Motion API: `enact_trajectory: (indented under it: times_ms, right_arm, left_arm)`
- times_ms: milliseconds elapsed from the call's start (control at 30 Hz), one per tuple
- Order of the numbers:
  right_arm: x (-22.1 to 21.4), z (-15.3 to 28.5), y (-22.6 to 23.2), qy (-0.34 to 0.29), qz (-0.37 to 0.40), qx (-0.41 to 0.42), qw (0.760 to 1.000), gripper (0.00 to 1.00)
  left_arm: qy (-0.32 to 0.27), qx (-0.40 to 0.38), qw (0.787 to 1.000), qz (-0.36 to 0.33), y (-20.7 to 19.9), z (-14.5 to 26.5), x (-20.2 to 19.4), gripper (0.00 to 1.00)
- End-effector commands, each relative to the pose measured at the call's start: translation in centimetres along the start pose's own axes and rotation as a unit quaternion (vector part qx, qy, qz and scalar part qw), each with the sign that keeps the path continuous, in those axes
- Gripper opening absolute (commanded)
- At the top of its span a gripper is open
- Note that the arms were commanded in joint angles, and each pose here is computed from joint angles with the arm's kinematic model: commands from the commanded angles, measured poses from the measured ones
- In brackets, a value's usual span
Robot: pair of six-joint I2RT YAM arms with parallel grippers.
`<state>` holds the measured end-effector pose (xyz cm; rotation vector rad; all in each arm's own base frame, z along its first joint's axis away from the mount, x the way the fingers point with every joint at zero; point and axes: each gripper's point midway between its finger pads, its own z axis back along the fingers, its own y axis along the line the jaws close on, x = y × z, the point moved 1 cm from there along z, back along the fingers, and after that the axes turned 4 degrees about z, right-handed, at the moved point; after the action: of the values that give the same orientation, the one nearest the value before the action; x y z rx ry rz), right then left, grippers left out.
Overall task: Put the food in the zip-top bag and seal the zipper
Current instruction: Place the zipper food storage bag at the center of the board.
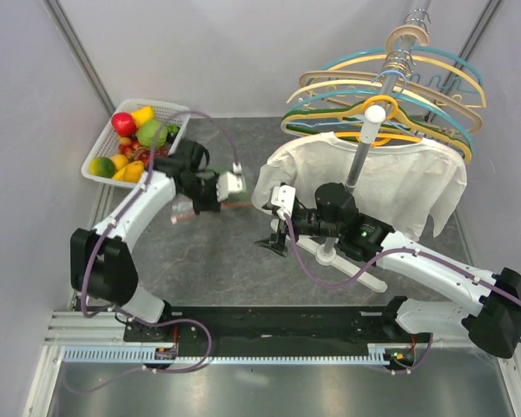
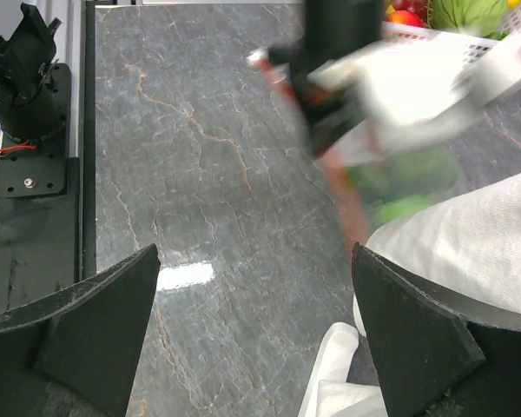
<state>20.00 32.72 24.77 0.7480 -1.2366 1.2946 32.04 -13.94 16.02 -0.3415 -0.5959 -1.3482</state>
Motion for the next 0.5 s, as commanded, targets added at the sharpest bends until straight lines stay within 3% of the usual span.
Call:
enact_trajectory:
  times_ms: [0,167,300,400,467]
  right_arm:
    - [1.9,0.5,-0.2,-0.021,-0.003,-0.006,1.0,0.98]
    - [2.3,0.5,-0.3,-0.026,-0.007,-0.004,1.0,0.98]
    - [1.7,0.6,0.1,-0.01,-0.02,0.003,1.0,0.98]
    - [1.9,1.0,0.7,-0.012,-0.022,0.017,1.0,0.98]
    - [2.2,1.5,1.5,-0.017,-0.017,0.034,0.999,0.98]
  left_arm:
    - [0.014,-0.025,0.997,-0.068,-5.8,-1.6,-1.1,0.02]
    - [0.036,-0.075,0.996,-0.019,-9.9,-3.3,-4.2,0.02]
    - [0.014,-0.091,0.996,0.01,-11.6,-2.8,-3.8,0.05]
    - [-0.004,-0.122,0.992,0.024,-13.7,-2.2,-3.3,0.22]
    - [-0.024,-0.134,0.99,0.026,-15.0,-0.9,-2.6,0.47]
